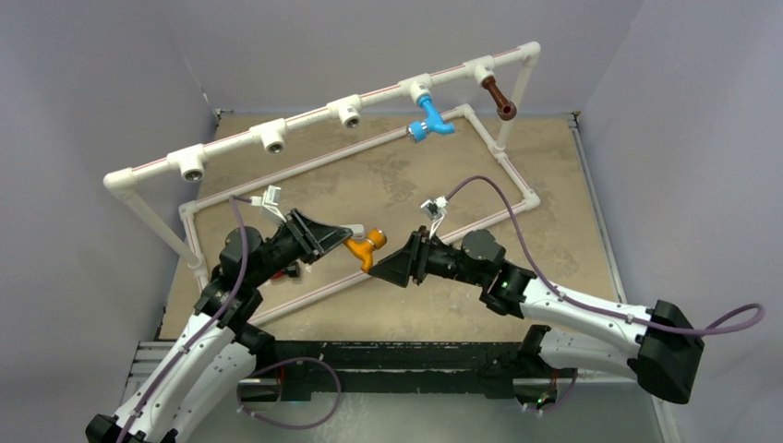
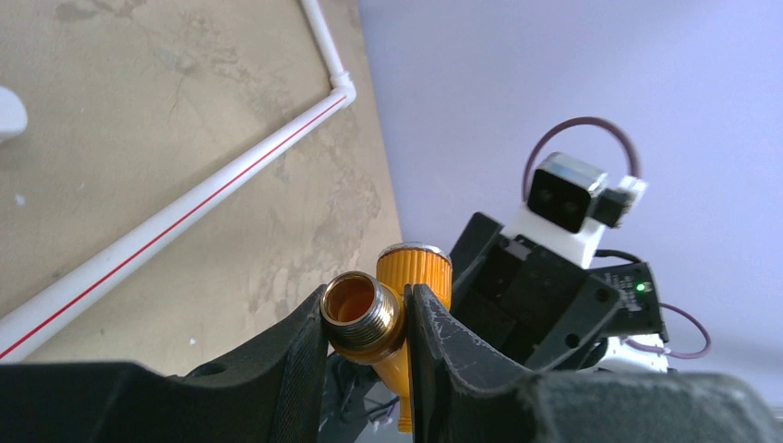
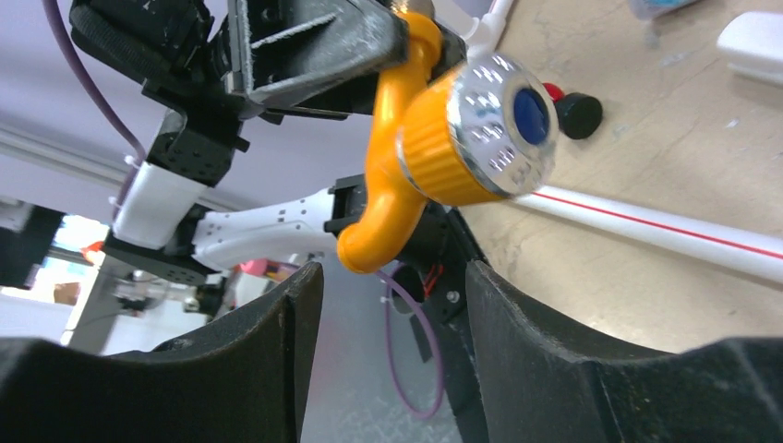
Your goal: Install the water faucets
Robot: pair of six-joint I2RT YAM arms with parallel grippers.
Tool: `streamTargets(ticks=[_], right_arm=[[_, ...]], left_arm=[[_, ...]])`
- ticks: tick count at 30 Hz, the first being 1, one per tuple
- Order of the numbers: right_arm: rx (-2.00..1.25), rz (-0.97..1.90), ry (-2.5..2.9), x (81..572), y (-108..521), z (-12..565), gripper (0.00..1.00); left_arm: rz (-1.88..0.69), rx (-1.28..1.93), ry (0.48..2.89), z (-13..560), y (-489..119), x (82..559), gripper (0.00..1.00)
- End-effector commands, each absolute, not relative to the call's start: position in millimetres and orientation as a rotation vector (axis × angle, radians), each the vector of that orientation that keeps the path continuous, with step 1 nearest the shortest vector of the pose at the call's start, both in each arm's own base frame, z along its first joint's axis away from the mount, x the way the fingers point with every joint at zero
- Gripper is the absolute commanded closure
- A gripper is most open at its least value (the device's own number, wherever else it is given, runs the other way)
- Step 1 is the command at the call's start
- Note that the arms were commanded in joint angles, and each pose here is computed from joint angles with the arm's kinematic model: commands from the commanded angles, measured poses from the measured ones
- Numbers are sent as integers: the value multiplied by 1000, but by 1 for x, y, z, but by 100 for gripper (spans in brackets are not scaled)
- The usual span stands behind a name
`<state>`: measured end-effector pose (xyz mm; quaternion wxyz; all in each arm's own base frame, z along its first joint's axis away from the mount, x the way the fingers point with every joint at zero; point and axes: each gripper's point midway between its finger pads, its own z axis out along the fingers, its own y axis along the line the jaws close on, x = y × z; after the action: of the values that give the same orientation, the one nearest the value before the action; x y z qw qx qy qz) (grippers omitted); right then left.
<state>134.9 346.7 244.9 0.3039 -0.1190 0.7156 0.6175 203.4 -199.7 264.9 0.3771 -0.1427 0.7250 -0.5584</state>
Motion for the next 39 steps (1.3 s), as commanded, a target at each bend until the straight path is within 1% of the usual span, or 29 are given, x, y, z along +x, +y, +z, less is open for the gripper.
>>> streamTargets(ticks=[1, 9, 18, 26, 29, 31, 34, 36, 39], right_arm=[[-160, 1822, 1790, 137, 350, 275, 42], [9, 1969, 1652, 149, 353, 303, 43], [98, 2006, 1668, 155, 368, 300, 46], [149, 2036, 1644, 155, 376, 302, 51], [177, 2043, 1641, 157, 376, 300, 57], [183, 2042, 1636, 157, 376, 300, 64], [184, 2035, 1640, 157, 376, 299, 83], [189, 2030, 1644, 158, 375, 297, 100], [189, 2030, 1643, 157, 375, 295, 100]], left_arm=[[-1474, -354, 1726, 294, -198, 209, 100], [-1469, -354, 1705, 297, -196, 208, 100], [-1491, -342, 1689, 300, -197, 206, 100], [-1507, -341, 1692, 296, -199, 205, 100], [-1513, -338, 1693, 295, -200, 205, 100], [-1512, -339, 1695, 295, -200, 205, 100], [-1507, -343, 1689, 295, -198, 206, 100], [-1504, -341, 1689, 295, -198, 206, 100], [-1505, -337, 1693, 295, -199, 205, 100]])
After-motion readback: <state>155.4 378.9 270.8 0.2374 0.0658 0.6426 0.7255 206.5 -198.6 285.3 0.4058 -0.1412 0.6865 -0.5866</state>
